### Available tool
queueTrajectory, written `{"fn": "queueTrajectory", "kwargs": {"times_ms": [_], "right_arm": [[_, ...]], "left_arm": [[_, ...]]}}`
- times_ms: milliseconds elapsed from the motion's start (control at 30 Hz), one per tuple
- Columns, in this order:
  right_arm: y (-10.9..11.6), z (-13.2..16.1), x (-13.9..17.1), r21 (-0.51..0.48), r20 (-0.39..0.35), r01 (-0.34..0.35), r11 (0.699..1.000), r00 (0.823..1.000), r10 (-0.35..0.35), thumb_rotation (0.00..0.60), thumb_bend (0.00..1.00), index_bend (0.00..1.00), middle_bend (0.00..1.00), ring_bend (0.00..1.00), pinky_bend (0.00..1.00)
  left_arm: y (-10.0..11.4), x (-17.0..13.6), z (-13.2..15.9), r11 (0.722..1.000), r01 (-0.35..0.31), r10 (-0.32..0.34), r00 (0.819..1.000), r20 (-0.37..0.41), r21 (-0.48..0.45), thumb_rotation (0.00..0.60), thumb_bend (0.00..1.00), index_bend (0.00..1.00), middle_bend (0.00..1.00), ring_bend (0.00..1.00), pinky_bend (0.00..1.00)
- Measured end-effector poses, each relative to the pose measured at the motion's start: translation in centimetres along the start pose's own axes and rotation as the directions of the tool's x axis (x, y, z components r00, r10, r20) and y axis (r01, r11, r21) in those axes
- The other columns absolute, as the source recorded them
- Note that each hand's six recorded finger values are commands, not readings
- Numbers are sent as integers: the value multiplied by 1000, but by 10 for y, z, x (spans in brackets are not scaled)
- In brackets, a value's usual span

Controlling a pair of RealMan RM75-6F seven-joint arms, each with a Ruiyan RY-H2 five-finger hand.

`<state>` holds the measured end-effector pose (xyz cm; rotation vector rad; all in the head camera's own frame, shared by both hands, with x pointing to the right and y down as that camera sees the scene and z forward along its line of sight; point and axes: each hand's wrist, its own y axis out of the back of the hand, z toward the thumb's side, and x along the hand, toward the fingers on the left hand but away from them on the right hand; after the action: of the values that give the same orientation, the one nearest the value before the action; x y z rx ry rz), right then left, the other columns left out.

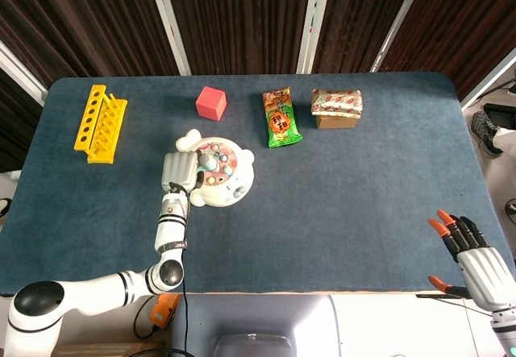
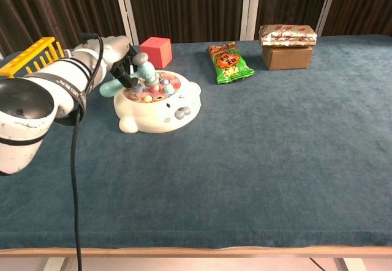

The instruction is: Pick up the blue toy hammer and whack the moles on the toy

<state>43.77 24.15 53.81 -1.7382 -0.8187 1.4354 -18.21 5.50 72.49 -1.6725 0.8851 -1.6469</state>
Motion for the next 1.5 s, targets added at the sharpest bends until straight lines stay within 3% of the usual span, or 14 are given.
{"fn": "queueTrajectory", "kwargs": {"times_ms": [400, 867, 1100, 1233, 1500], "right_arm": [[1, -1, 1, -2, 3, 4, 1000, 1000, -4, 600, 213, 0, 0, 0, 0], [-2, 1, 0, 9, -1, -3, 1000, 1000, 3, 600, 212, 0, 0, 0, 0], [-5, 6, 0, 17, -8, -10, 1000, 1000, 10, 600, 213, 0, 0, 0, 0], [-6, 7, -1, 19, -7, -9, 1000, 1000, 9, 600, 212, 0, 0, 0, 0], [-10, 10, -2, 29, -12, -19, 999, 1000, 19, 600, 212, 0, 0, 0, 0]], "left_arm": [[-15, 2, 2, 999, 38, -38, 999, -7, 8, 600, 794, 676, 883, 821, 907], [13, -22, 0, 1000, -25, 25, 998, 57, -7, 600, 789, 685, 887, 821, 908], [8, -64, -44, 1000, -10, 10, 996, 89, -2, 600, 784, 698, 899, 819, 905], [-6, -80, -70, 1000, -2, 2, 995, 96, -8, 600, 772, 700, 896, 813, 832], [-43, -76, -116, 999, 3, -5, 999, 46, 53, 600, 757, 678, 858, 764, 681]]}}
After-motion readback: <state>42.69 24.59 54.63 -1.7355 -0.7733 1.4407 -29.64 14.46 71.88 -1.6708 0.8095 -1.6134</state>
